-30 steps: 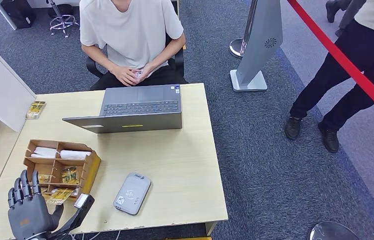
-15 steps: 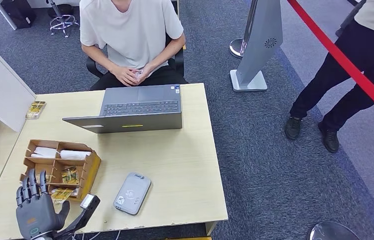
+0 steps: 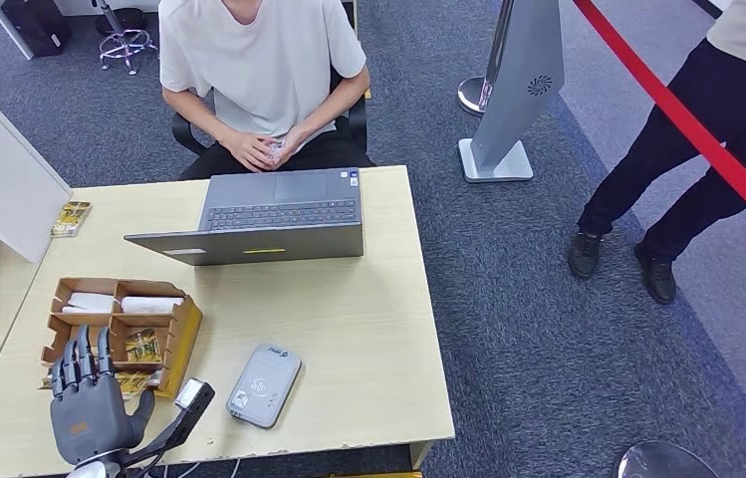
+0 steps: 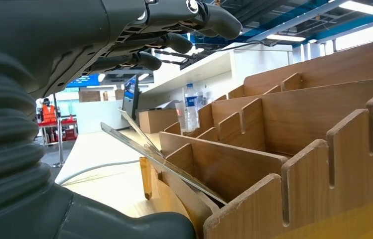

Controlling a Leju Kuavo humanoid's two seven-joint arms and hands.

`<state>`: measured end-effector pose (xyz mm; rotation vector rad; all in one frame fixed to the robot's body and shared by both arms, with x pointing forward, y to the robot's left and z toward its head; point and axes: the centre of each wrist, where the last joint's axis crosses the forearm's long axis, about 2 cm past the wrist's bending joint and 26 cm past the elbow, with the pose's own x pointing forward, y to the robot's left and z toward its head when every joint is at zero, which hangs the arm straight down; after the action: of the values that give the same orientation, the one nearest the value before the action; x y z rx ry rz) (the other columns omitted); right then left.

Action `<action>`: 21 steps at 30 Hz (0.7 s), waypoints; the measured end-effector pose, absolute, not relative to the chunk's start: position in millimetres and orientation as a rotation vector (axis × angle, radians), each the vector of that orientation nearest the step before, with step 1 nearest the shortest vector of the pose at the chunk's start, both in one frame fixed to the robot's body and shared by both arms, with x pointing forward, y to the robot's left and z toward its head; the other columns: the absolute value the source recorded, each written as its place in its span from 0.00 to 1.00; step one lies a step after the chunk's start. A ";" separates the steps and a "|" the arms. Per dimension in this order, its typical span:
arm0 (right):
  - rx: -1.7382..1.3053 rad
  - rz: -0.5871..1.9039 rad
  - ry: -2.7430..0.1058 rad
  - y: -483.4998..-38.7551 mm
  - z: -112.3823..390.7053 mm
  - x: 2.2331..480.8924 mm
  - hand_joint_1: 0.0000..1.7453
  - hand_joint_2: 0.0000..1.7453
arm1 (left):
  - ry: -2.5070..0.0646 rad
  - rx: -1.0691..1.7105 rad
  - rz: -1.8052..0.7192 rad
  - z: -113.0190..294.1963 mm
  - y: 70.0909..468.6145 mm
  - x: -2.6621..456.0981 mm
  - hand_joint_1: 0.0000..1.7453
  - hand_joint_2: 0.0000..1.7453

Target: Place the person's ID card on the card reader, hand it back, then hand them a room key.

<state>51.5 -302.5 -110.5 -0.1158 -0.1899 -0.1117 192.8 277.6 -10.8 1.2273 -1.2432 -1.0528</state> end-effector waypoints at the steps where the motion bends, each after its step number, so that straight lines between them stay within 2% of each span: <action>1: -0.116 -0.112 -0.190 -302.5 -110.5 51.5 0.00 1.00 | -1.244 1.227 -1.053 -10.8 277.5 192.9 0.00 1.00; 17: -0.116 -0.112 -0.190 -302.5 -110.5 51.5 0.00 1.00 | -1.247 1.226 -1.055 -10.5 276.7 193.3 0.00 1.00; 21: -0.117 -0.112 -0.190 -302.5 -110.5 51.5 0.00 1.00 | -1.246 1.227 -1.053 -10.5 276.8 193.3 1.00 1.00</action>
<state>51.5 -302.5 -110.5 -0.1167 -0.1898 -0.1116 193.3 276.8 -10.5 1.2267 -1.2456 -1.0530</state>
